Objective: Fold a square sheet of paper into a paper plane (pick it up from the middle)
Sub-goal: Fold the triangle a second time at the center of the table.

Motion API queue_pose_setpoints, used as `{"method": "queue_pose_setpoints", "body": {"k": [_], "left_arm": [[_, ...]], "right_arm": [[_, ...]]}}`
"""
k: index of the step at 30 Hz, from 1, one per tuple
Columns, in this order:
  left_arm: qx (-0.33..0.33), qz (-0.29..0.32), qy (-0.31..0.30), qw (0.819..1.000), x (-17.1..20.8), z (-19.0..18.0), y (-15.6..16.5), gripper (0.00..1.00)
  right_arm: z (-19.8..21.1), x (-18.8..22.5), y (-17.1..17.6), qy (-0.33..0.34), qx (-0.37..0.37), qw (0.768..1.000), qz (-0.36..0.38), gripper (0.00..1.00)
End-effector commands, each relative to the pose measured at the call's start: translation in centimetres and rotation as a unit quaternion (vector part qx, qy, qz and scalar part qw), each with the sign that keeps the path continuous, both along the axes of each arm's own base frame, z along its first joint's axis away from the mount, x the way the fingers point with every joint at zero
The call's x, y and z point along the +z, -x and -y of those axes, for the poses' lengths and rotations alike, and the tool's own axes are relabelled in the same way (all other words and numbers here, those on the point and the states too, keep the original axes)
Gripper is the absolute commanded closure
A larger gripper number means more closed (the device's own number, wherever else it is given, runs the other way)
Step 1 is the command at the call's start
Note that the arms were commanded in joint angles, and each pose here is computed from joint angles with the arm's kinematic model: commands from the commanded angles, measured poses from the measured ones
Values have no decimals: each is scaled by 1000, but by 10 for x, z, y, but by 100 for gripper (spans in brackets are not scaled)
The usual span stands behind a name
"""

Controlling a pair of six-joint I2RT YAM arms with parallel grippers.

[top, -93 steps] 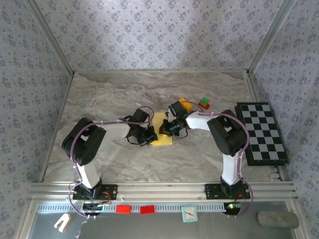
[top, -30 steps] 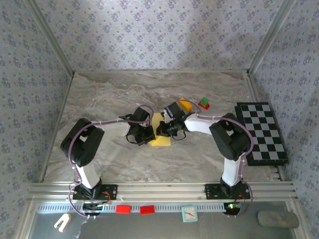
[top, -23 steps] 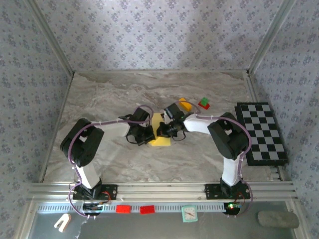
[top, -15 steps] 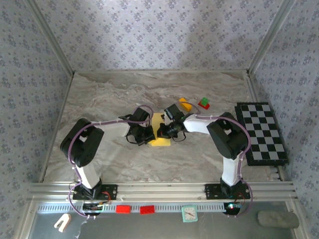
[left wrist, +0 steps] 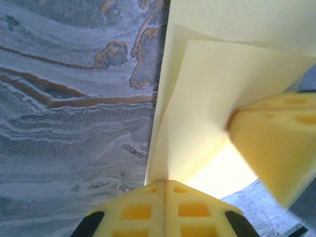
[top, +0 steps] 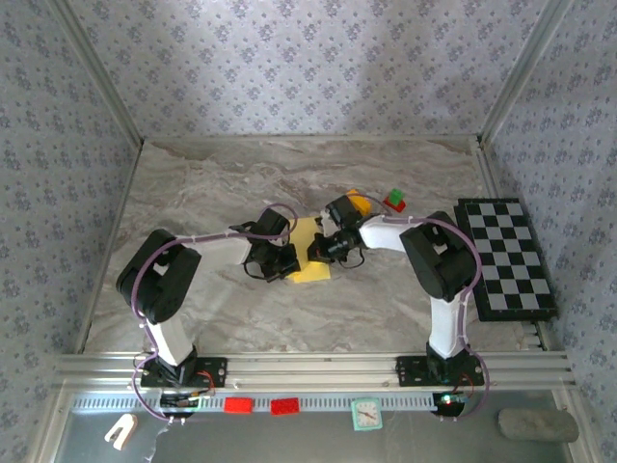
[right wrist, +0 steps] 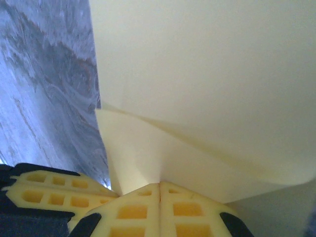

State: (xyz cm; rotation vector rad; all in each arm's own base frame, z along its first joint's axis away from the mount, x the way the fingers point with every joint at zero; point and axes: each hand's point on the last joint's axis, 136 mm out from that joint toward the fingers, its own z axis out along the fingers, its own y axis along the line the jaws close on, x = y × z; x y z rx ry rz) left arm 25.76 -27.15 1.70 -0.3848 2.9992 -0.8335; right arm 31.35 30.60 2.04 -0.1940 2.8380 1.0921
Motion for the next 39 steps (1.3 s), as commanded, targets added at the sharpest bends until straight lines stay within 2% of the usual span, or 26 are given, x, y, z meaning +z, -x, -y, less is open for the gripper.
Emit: {"method": "queue_pose_setpoints", "body": {"k": [1, 9, 17, 21, 26, 31, 39], "left_arm": [[2, -76, -117, 990, -42, -50, 39, 100], [-8, -64, -104, 992, -35, -43, 33, 100], [-26, -32, -70, 997, -16, -24, 15, 100], [-47, -9, -53, 997, -5, -13, 6, 100], [-60, 8, -37, 997, 5, -5, 0, 100], [-71, 35, -5, 997, 19, 8, -10, 100], [-73, 57, 43, 995, 29, 32, -27, 91]], "right_arm": [[44, -25, -38, 55, -61, 997, 11, 98], [67, -9, -66, 58, -101, 993, 28, 98], [45, 34, -44, 15, -83, 995, 62, 98], [22, 24, -22, 9, -55, 998, 38, 98], [8, 8, -12, 7, -39, 999, 17, 98], [9, -9, -7, 25, -34, 999, -3, 98], [17, -30, 2, 50, -34, 998, -25, 98]]}}
